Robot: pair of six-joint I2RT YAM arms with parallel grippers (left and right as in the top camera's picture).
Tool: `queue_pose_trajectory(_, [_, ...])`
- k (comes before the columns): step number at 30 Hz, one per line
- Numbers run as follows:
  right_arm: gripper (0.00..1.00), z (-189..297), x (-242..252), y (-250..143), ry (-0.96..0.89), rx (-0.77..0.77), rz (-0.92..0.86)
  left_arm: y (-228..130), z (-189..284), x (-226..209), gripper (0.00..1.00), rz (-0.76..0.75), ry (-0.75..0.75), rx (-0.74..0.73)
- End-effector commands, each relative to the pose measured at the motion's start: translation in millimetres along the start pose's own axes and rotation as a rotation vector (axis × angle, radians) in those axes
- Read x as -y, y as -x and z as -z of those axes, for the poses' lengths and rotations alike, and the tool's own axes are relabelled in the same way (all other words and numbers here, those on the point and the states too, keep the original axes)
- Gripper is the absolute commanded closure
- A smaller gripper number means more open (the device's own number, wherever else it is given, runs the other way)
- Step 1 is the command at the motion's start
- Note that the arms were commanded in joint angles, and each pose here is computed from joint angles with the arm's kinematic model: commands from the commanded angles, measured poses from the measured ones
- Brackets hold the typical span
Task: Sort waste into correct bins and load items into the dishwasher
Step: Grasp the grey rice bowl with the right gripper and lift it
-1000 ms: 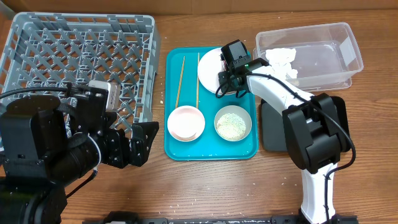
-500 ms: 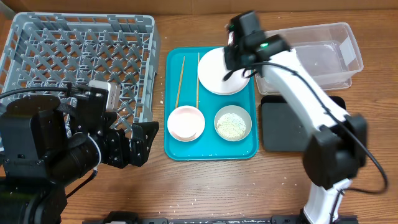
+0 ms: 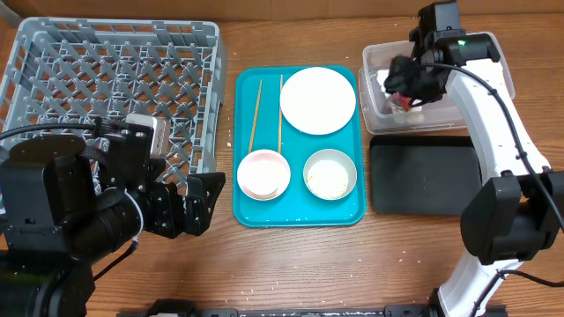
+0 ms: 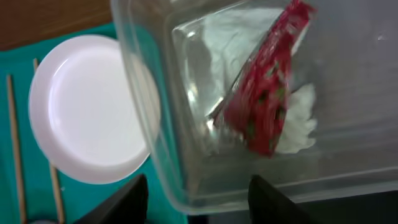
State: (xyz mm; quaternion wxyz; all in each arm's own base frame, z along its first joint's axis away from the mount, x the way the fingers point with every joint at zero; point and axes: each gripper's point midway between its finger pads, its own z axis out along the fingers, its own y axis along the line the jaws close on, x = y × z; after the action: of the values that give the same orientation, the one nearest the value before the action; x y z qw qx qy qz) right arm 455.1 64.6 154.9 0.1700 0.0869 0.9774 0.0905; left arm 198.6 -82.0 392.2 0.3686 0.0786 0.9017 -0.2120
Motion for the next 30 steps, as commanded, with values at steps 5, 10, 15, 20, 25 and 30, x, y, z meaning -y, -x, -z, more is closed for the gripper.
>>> queue_pose_trajectory(5, [0.44, 119, -68, -6, 0.225, 0.151, 0.118, 2, 2, 0, 0.00, -0.025, 0.005, 0.014])
queue_pose_trajectory(10, [0.43, 134, -104, -60, 0.252, 0.052, 0.222, 2, 2, 0, 0.00, -0.025, 0.005, 0.014])
queue_pose_trajectory(15, [0.43, 84, -135, -126, 0.183, -0.134, 0.320, 2, 2, 0, 0.00, -0.025, 0.005, 0.014])
queue_pose_trajectory(20, [0.58, 4, -125, -159, -0.027, -0.160, 0.336, 2, 2, 0, 0.00, -0.025, 0.005, 0.014])
queue_pose_trajectory(25, [0.63, -37, -130, -169, 0.024, -0.151, 0.292, 2, 2, 0, 0.00, -0.025, 0.005, 0.014])
queue_pose_trajectory(30, [0.59, -57, -144, -191, 0.155, -0.203, 0.286, 2, 2, 0, 0.00, -0.025, 0.005, 0.014])
